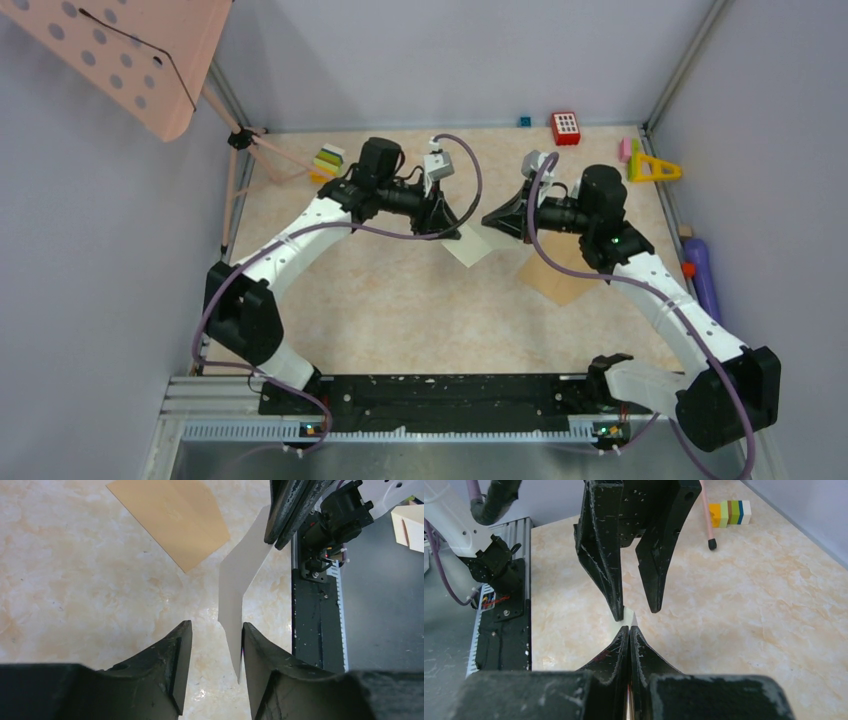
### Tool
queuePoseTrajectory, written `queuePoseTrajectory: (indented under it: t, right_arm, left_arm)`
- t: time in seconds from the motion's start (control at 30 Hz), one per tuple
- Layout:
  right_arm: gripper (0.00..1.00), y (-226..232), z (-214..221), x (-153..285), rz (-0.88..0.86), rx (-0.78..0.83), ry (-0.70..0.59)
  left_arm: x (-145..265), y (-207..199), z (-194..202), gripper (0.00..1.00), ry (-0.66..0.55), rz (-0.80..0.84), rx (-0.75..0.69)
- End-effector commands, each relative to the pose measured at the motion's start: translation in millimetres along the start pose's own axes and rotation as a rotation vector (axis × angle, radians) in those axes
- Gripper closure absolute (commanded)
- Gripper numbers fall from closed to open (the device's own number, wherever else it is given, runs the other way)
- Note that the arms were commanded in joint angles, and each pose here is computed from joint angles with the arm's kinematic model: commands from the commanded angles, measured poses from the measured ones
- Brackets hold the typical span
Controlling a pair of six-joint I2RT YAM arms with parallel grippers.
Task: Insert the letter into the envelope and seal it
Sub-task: Fold the letter.
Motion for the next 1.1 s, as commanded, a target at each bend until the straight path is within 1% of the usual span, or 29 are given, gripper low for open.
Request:
queuePoseTrajectory:
  t: [0.0, 0.07, 0.13, 0.17, 0.2, 0.27, 0.3, 0.37, 0.4, 0.43, 0.53, 0.57, 0.6, 0.67, 0.73, 0.87, 0.93, 1.07]
  right_arm:
    - [1.0, 3.5, -7.2, -2.0, -0.025, 0.05, -0.025]
    - [1.0, 3.7, -7.3, -2.3, -0.023, 0.052, -0.024]
    - [1.0, 4.2, -7.2, -2.8, -0.025, 0.053, -0.024]
    - [1.0, 4.1, -7.5, -2.9, -0.024, 0.054, -0.024]
    - [1.0, 4.4, -7.5, -2.8, -0.025, 0.055, -0.024]
    - [1.0, 4.4, -6.9, -2.8, -0.026, 0.054, -0.021]
    - [1.0, 4.6, -7.0, -2.7, -0.027, 0.056, -0.021]
    - [1.0, 6.0, -6.8, -2.0, -0.035, 0.059, -0.017]
    - [0.98, 7.8, -7.0, -1.7, -0.047, 0.059, -0.015]
    - [0.88, 10.3, -7.7, -1.0, -0.065, 0.057, -0.013]
    - [0.43, 21.4, -10.5, 1.2, -0.153, 0.03, 0.004]
    - [0.34, 24.5, -12.4, 2.3, -0.179, 0.019, 0.009]
    - [0.29, 27.3, -16.0, 3.7, -0.202, 0.016, 0.009]
    - [0.23, 30.4, -21.0, 7.1, -0.232, 0.006, 0.005]
    - [0.22, 29.4, -26.4, 12.2, -0.238, -0.003, -0.008]
    - [0.22, 15.4, -40.9, 28.2, -0.178, -0.057, -0.065]
    - [0.23, 1.8, -44.6, 38.1, -0.111, -0.083, -0.097]
    - [0.25, -14.5, -38.6, 39.5, -0.023, -0.128, -0.115]
  left_arm:
    - [-4.2, 2.0, -17.2, 0.54, -0.032, 0.0, -0.048]
    - [-7.0, 0.1, -16.2, 0.5, -0.019, 0.009, -0.052]
    - [-9.5, -1.0, -15.3, 0.51, -0.012, 0.013, -0.055]
    - [-10.6, -1.7, -15.1, 0.57, -0.01, 0.016, -0.057]
    - [-11.2, -1.8, -14.9, 0.65, -0.008, 0.016, -0.058]
    - [-12.8, -2.2, -14.4, 0.94, -0.004, 0.018, -0.056]
    - [-13.0, -2.0, -14.5, 1.0, -0.004, 0.015, -0.056]
    - [-12.7, -1.5, -14.6, 1.0, -0.001, 0.003, -0.062]
    - [-12.0, -0.4, -14.7, 1.0, 0.0, -0.012, -0.066]
    - [-11.3, 0.7, -14.9, 1.0, 0.0, -0.025, -0.069]
    - [-9.1, 0.7, -16.3, 1.0, -0.005, -0.044, -0.081]
    - [-8.4, 0.3, -16.6, 1.0, -0.005, -0.047, -0.083]
    - [-8.0, -0.2, -16.4, 1.0, -0.005, -0.048, -0.085]
    - [-7.1, -0.4, -15.9, 1.0, -0.005, -0.051, -0.092]
    - [-6.4, -1.5, -15.1, 1.0, -0.004, -0.046, -0.101]
    - [-4.8, -5.6, -11.2, 1.0, 0.003, -0.019, -0.128]
    - [-3.8, -8.2, -9.1, 1.0, 0.005, -0.004, -0.148]
    - [-1.2, -14.9, -7.4, 1.0, 0.005, 0.033, -0.166]
Point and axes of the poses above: each gripper's point midway between its finger pads, its own x axis back along the fingers, its own y axis along the line the jaws close on, z = x × y, the point moved 7 cm from there along x, back along the fingers, and after that the axes turned 2 degrees about -x, right-handed, at the moved point
